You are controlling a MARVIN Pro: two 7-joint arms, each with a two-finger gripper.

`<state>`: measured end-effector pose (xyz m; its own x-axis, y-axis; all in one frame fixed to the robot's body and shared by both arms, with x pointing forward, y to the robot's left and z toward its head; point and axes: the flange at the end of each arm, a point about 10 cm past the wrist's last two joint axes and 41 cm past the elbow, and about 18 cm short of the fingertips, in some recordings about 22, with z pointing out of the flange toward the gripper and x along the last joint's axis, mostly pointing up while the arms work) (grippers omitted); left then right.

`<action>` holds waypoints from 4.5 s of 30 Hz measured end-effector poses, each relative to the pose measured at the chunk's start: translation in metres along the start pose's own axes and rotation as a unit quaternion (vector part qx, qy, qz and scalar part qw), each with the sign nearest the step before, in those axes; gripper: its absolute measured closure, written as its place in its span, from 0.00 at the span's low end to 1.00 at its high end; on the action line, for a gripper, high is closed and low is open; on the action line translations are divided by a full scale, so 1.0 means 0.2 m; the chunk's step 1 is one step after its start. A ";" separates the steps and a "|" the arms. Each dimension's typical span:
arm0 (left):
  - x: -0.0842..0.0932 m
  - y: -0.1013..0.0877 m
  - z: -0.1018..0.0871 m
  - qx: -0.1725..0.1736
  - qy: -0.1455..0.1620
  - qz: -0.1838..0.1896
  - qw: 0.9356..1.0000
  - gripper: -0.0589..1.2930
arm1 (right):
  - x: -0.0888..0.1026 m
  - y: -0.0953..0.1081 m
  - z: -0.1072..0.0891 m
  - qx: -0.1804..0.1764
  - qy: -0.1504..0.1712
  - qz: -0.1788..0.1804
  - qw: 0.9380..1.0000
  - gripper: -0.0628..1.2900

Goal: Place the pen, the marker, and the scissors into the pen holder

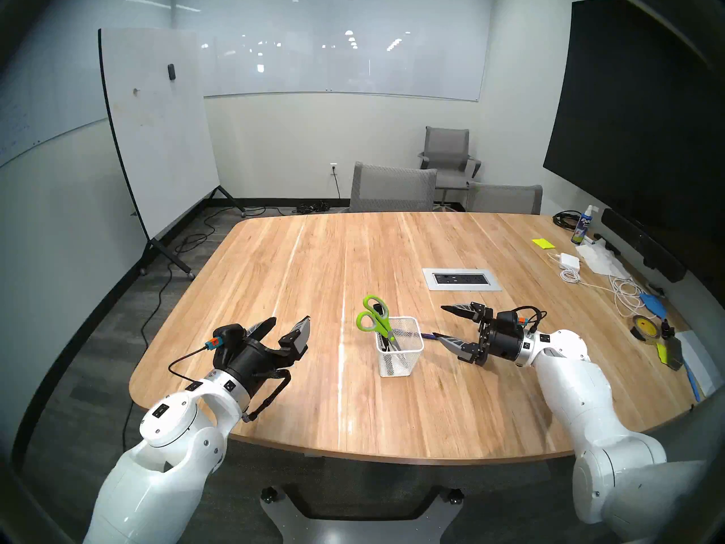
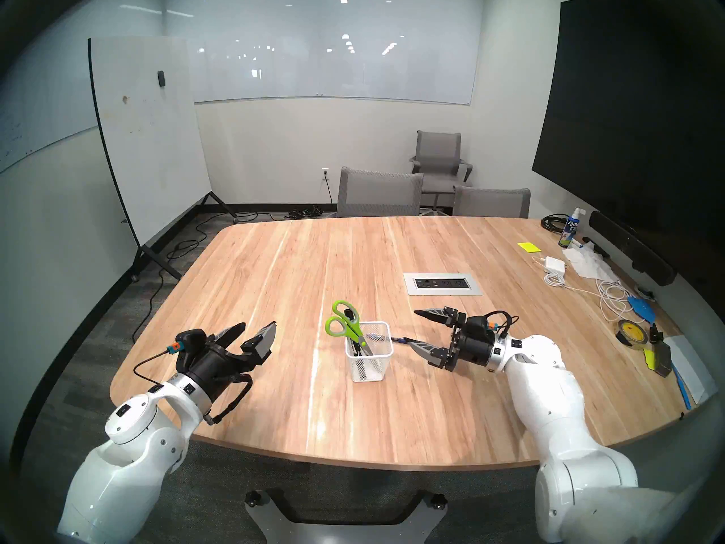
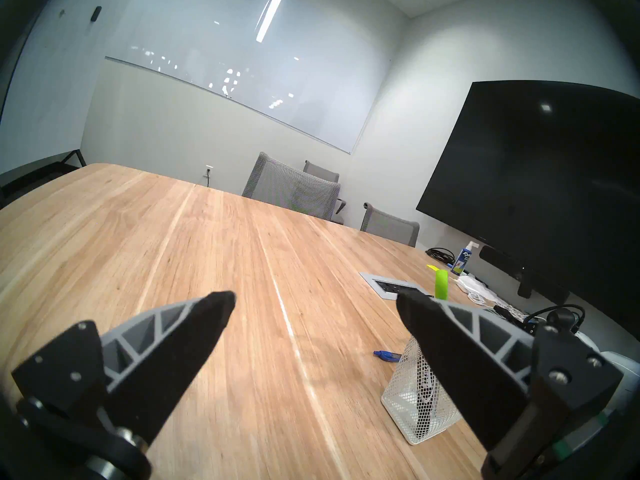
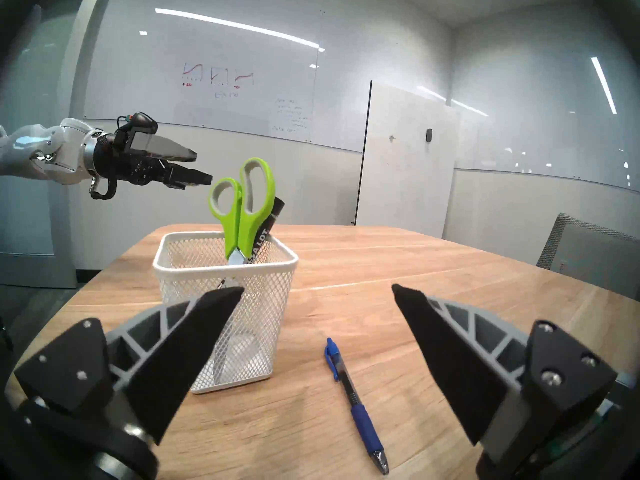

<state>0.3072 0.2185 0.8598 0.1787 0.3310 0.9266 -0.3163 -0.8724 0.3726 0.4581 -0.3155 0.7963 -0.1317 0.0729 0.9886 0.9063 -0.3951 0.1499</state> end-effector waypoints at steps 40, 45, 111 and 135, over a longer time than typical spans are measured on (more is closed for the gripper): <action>0.00 0.00 0.00 0.000 0.000 0.000 1.000 0.01 | -0.05 0.09 0.01 0.038 -0.099 -0.026 0.994 0.05; 0.00 0.00 0.00 0.000 0.000 0.000 1.000 0.01 | -0.04 0.10 0.03 0.046 -0.112 -0.039 0.992 0.05; 0.00 0.00 0.00 0.000 0.000 0.000 1.000 0.01 | -0.12 0.20 0.15 0.076 -0.205 -0.042 0.975 0.05; 0.00 0.00 0.00 0.000 0.000 0.000 1.000 0.01 | -0.10 0.25 0.14 0.082 -0.232 -0.029 0.969 0.05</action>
<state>0.3073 0.2185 0.8599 0.1782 0.3312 0.9266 -0.3164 -0.8724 0.3726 0.5173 -0.3112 0.7843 -0.0235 0.5091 0.8604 0.9597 -0.2296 0.1621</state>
